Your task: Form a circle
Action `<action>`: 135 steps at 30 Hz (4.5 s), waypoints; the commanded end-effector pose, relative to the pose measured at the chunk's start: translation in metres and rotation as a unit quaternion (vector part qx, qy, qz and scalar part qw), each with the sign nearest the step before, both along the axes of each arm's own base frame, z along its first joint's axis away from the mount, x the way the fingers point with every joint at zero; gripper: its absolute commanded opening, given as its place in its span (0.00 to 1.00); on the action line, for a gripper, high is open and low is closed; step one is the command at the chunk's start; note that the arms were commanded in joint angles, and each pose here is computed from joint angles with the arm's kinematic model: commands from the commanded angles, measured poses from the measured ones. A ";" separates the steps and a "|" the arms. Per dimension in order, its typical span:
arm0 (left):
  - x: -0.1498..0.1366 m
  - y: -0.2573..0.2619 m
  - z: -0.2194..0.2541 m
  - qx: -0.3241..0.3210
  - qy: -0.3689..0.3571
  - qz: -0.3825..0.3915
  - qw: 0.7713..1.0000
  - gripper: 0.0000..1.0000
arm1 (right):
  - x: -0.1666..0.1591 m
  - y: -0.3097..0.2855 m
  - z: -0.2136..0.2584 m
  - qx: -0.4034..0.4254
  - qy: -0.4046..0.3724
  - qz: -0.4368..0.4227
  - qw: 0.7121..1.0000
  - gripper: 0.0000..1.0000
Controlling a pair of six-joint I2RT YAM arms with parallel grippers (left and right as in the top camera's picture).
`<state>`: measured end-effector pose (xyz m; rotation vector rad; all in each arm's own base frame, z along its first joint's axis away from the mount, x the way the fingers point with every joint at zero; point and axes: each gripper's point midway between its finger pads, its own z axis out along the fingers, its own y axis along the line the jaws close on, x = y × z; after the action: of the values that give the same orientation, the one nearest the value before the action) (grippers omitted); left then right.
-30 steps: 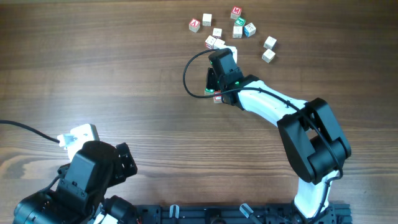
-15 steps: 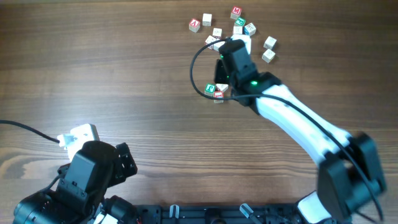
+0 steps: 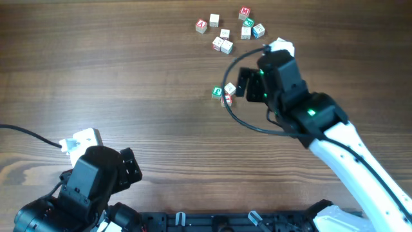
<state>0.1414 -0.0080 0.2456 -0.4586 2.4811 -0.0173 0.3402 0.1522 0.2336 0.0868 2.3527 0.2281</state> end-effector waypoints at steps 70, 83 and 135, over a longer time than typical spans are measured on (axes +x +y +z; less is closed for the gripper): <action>0.000 0.000 -0.002 -0.002 0.003 0.005 1.000 1.00 | -0.095 -0.159 -0.058 0.032 -0.367 -0.091 0.925 1.00; 0.000 0.000 -0.002 -0.002 0.003 0.005 1.000 1.00 | -0.092 -0.156 -0.069 0.000 -0.348 -0.071 0.935 1.00; 0.098 0.008 -0.094 0.070 -0.382 -0.103 0.916 1.00 | -0.089 -0.156 -0.090 -0.001 -0.305 -0.072 0.950 1.00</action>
<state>0.2374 0.0087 0.1556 -0.1813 1.7317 -0.0887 0.2515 -0.0038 0.1412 0.1734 1.7282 0.1662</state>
